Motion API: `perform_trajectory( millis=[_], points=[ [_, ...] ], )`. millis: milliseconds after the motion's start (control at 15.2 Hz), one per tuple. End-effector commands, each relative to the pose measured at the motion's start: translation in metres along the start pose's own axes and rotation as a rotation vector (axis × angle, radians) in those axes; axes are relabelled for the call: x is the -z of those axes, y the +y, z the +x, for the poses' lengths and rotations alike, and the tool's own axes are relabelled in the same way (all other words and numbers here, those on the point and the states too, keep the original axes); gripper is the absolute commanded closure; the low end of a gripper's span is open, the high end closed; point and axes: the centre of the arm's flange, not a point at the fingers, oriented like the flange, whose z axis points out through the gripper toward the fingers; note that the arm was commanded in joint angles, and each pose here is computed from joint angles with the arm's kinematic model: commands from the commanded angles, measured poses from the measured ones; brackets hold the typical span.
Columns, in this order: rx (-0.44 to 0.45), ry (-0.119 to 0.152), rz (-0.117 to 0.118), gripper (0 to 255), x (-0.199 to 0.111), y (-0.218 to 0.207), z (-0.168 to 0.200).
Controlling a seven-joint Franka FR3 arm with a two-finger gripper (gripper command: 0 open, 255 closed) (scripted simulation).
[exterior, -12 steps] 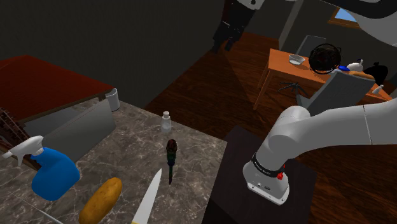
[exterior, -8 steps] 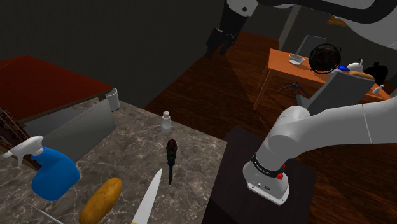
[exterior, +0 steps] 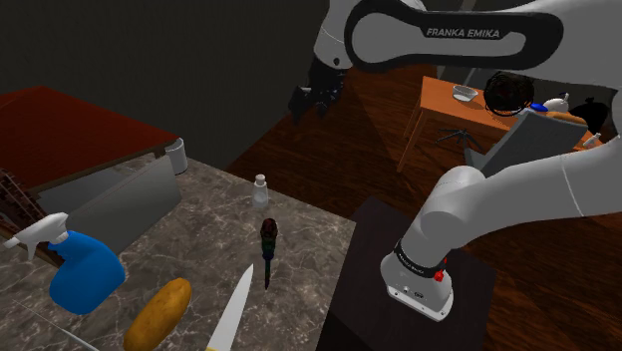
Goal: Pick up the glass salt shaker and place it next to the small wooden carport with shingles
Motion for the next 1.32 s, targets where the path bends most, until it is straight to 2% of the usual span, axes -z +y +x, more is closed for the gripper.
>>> perform_trajectory(
  millis=[0,924,1254],
  points=[
    [-0.015,-0.002,-0.015,0,-0.021,-0.018,0.004],
    [-0.109,-0.026,-0.122,0,-0.184,-0.119,0.028],
    [-0.109,-0.026,-0.122,0,-0.210,-0.116,0.027]
  ],
)
